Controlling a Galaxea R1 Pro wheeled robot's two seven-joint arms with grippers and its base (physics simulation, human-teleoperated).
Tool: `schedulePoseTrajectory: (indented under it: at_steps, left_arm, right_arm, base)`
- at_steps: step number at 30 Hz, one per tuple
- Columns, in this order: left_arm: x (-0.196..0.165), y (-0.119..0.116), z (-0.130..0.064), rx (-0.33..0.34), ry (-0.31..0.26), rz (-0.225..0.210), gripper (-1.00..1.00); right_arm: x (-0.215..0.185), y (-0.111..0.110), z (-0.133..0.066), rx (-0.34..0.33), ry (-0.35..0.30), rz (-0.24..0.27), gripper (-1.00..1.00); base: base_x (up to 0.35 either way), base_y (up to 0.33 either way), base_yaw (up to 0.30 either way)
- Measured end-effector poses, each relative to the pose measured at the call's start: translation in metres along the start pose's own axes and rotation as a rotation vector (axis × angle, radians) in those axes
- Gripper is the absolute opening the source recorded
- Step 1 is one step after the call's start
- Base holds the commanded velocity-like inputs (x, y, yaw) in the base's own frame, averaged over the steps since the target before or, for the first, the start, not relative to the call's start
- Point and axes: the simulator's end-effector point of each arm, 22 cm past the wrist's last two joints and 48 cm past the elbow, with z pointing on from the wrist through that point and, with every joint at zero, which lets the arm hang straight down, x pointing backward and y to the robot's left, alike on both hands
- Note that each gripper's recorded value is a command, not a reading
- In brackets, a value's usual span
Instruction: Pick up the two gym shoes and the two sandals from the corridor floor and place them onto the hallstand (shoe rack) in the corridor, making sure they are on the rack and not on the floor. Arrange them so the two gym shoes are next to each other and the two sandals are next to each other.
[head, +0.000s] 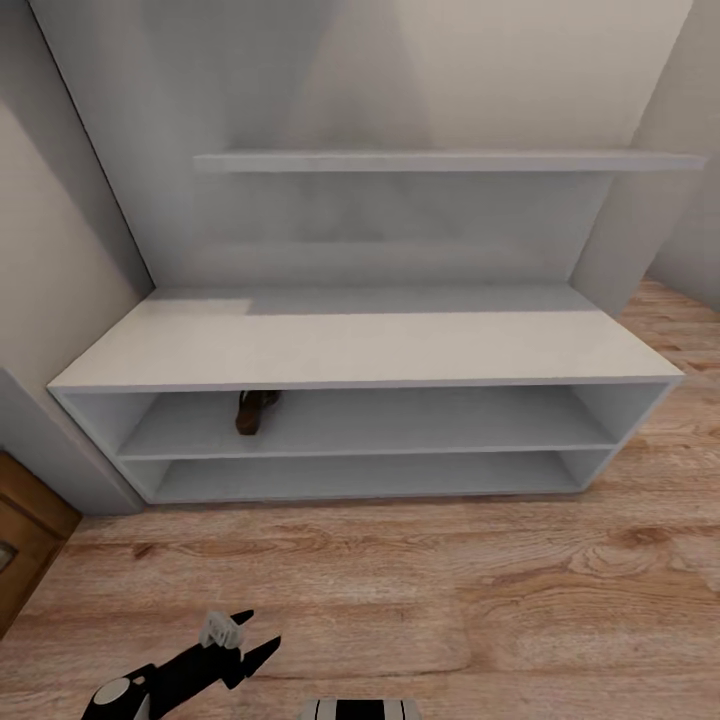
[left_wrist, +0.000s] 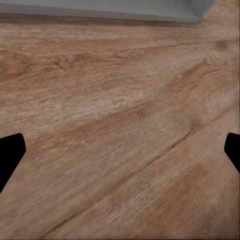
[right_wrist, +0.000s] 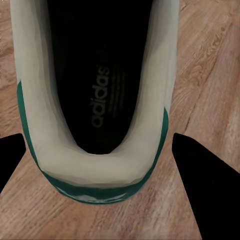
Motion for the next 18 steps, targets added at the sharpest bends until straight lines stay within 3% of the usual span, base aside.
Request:
schedulePoseTrajectory:
  at_steps: [9,18]
  left_arm:
    - [0.001,0.002,-0.003,0.0,0.003,-0.001,1.0]
    - [0.001,0.001,-0.002,0.001,0.002,-0.002,1.0]
  right_arm:
    - [0.006,0.013,-0.008,-0.011,-0.004,0.014,-1.0]
    - [0.012,0.023,-0.016,-0.018,-0.008,0.025,-1.0]
  base:
    - [0.0,-0.009,0.0]
    - [-0.145,-0.223,0.0]
